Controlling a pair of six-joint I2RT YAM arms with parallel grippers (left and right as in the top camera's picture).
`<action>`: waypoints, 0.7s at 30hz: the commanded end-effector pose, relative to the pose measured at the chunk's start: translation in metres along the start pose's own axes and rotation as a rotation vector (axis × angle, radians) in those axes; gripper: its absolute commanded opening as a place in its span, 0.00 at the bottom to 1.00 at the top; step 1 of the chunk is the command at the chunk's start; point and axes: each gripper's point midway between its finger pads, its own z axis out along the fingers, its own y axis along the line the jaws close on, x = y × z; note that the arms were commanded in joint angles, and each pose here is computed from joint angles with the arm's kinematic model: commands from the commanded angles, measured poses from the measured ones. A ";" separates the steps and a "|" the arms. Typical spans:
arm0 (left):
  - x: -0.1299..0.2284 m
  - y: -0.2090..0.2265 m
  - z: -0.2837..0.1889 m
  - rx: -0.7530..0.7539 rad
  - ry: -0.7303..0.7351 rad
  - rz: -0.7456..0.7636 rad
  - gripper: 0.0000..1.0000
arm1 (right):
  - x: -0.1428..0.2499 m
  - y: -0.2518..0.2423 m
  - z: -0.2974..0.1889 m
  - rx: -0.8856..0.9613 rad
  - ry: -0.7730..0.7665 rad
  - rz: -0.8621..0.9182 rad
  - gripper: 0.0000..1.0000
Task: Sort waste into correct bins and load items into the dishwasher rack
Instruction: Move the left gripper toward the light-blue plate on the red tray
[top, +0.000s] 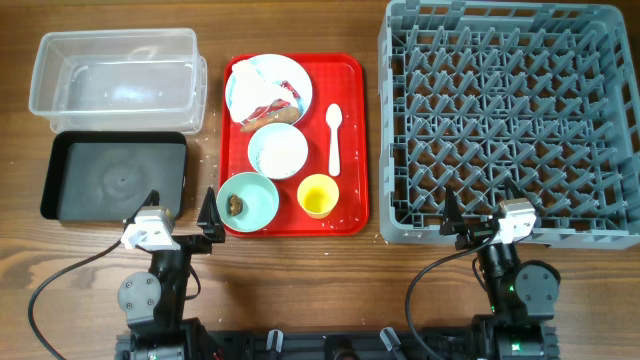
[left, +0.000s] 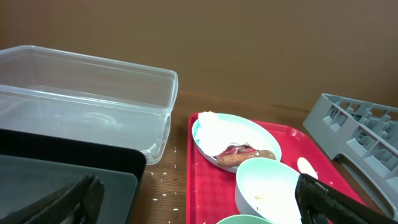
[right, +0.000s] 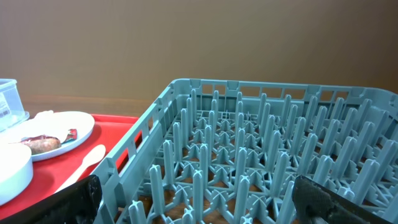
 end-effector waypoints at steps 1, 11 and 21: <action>0.002 -0.001 0.000 0.008 -0.002 0.020 1.00 | -0.002 -0.002 0.000 0.010 -0.008 0.005 1.00; 0.002 -0.001 0.000 0.009 -0.002 0.020 1.00 | -0.002 -0.002 0.000 0.010 -0.008 0.006 1.00; 0.002 -0.001 0.000 0.009 -0.002 0.020 1.00 | -0.002 -0.002 0.000 0.010 -0.009 0.004 1.00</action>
